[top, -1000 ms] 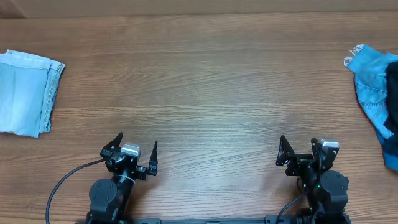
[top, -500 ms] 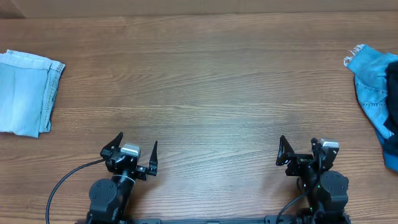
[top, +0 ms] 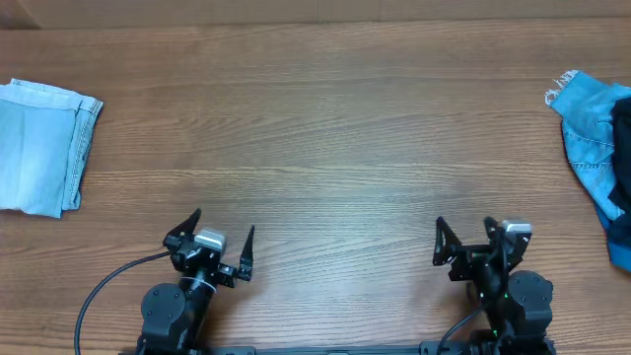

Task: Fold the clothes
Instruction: 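Raise both arms from rest toward the table center, then reach the right gripper into the right clothing pile and grasp the dark shirt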

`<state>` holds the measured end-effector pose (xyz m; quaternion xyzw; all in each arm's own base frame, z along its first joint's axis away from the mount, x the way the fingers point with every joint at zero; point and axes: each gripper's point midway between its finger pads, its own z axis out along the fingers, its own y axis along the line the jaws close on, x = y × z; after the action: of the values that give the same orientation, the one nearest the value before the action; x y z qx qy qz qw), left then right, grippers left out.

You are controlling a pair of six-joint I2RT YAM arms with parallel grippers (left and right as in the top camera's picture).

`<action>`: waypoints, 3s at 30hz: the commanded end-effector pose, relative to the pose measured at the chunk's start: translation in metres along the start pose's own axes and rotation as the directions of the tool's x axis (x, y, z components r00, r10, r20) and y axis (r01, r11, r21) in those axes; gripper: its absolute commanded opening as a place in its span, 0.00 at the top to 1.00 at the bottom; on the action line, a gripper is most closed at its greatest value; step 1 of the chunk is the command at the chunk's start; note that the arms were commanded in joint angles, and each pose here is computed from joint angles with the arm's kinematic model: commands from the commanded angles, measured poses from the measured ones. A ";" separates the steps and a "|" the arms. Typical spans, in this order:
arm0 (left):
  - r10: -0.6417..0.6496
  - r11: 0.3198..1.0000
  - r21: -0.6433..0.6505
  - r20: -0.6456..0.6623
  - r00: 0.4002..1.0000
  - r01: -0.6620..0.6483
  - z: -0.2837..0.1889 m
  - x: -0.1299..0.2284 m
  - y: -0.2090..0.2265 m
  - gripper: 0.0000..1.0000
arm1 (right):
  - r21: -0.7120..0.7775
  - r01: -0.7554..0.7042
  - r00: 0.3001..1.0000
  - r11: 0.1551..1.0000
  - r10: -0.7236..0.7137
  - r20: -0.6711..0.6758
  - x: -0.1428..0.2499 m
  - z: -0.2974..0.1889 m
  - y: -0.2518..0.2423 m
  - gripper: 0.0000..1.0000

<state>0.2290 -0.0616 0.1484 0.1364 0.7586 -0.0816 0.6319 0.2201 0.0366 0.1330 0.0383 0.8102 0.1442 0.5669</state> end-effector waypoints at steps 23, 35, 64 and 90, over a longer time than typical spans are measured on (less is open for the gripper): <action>-0.249 0.968 -0.104 -0.348 0.904 0.227 0.038 -0.159 0.027 0.00 | 0.036 -0.104 0.931 0.994 0.110 -0.348 -0.128 0.046 0.040 0.00; -0.272 0.962 -0.142 -0.563 0.780 0.233 0.109 -0.124 0.035 0.00 | 0.542 -0.463 0.758 0.701 0.631 -0.168 -0.171 0.071 -0.127 0.00; -0.283 0.957 -0.165 -0.702 0.654 0.238 0.137 -0.064 0.032 0.00 | 0.913 -0.375 0.652 0.163 0.746 0.135 -0.068 -0.078 -0.391 0.04; -0.283 0.957 -0.165 -0.702 0.654 0.238 0.137 -0.064 0.032 0.00 | 0.871 -0.411 0.596 0.269 0.802 0.035 -0.030 -0.045 -0.404 0.44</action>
<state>0.3726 -0.0759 0.1802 0.0252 0.9607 -0.0867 0.2625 0.2292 -0.3604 0.0663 0.5778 0.7927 -0.0213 0.1934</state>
